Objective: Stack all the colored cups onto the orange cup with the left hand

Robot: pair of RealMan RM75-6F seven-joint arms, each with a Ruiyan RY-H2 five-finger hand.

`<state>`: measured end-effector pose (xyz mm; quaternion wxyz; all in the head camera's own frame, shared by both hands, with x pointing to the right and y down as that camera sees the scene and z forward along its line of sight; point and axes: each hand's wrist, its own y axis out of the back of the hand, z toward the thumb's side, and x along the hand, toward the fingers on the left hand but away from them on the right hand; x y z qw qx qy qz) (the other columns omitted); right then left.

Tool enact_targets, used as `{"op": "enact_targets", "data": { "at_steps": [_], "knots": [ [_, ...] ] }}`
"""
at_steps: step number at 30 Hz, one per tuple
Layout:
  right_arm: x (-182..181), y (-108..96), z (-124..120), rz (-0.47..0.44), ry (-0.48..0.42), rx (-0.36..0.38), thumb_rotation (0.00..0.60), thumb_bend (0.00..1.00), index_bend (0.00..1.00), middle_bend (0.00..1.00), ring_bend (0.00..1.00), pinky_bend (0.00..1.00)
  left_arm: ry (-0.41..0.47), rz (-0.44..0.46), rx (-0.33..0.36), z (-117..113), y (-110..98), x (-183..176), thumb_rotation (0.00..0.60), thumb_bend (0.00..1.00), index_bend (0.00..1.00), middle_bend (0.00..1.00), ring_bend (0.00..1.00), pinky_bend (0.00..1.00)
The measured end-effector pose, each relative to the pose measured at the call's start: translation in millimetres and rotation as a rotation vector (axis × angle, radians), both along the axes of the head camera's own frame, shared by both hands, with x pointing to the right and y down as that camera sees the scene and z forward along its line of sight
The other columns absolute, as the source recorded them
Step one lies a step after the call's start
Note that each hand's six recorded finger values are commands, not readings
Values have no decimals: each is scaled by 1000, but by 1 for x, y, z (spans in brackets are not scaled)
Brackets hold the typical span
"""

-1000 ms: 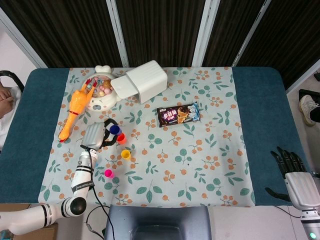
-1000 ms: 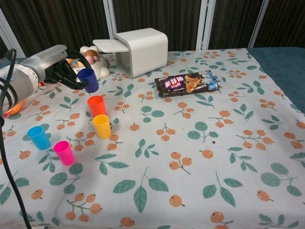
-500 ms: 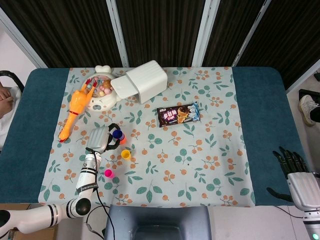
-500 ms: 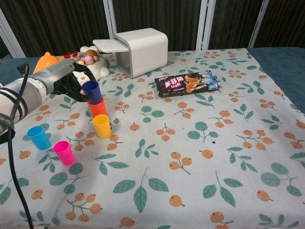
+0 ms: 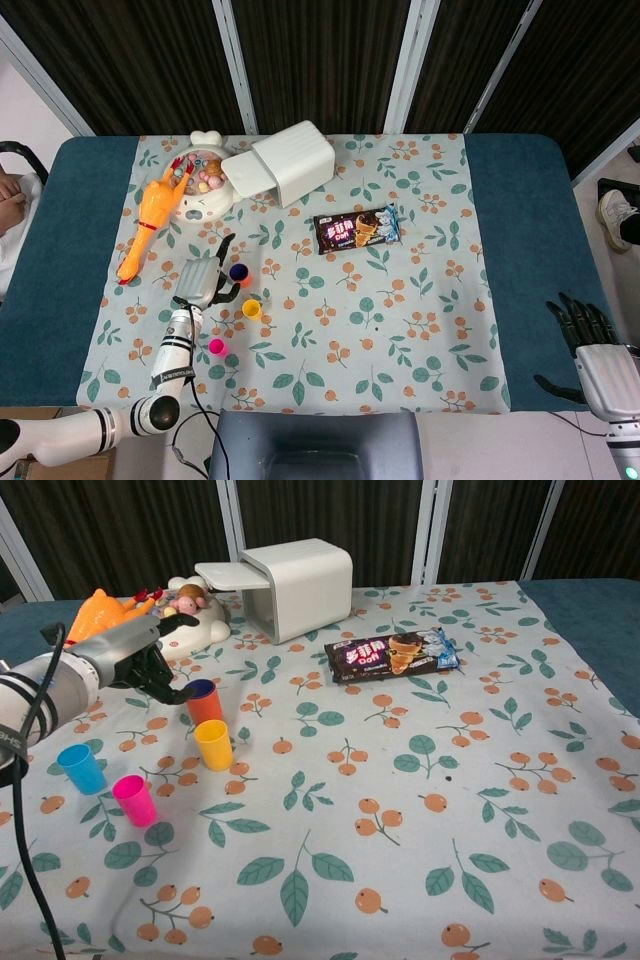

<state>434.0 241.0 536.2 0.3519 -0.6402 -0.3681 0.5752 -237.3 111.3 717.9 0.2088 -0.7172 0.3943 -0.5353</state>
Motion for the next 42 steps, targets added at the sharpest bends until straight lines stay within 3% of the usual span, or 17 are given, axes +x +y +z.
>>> {"op": "enact_targets", "data": {
  "at_steps": [7,15,26,33,42],
  "knots": [
    [-1,1,0,-3,-2,-1,600,205,0,0,0,0,66,47,14,-25,10,11,600,340,74,1000,1000,1000],
    [-4,3,1,-19,-2,-10,600,205,0,0,0,0,138,121,-23,-47,52,18,600,336,123,1000,1000,1000],
    [-4,4,1,-22,-7,-12,600,205,0,0,0,0,106,148,-18,-34,75,24,600,336,178,1000,1000,1000],
    [-4,4,1,-23,-8,-13,600,205,0,0,0,0,65,144,5,-20,75,26,600,335,264,1000,1000,1000],
    [-3,3,0,-17,-15,-11,600,205,0,0,0,0,29,144,-13,-1,76,31,600,334,283,1000,1000,1000]
  ]
}}
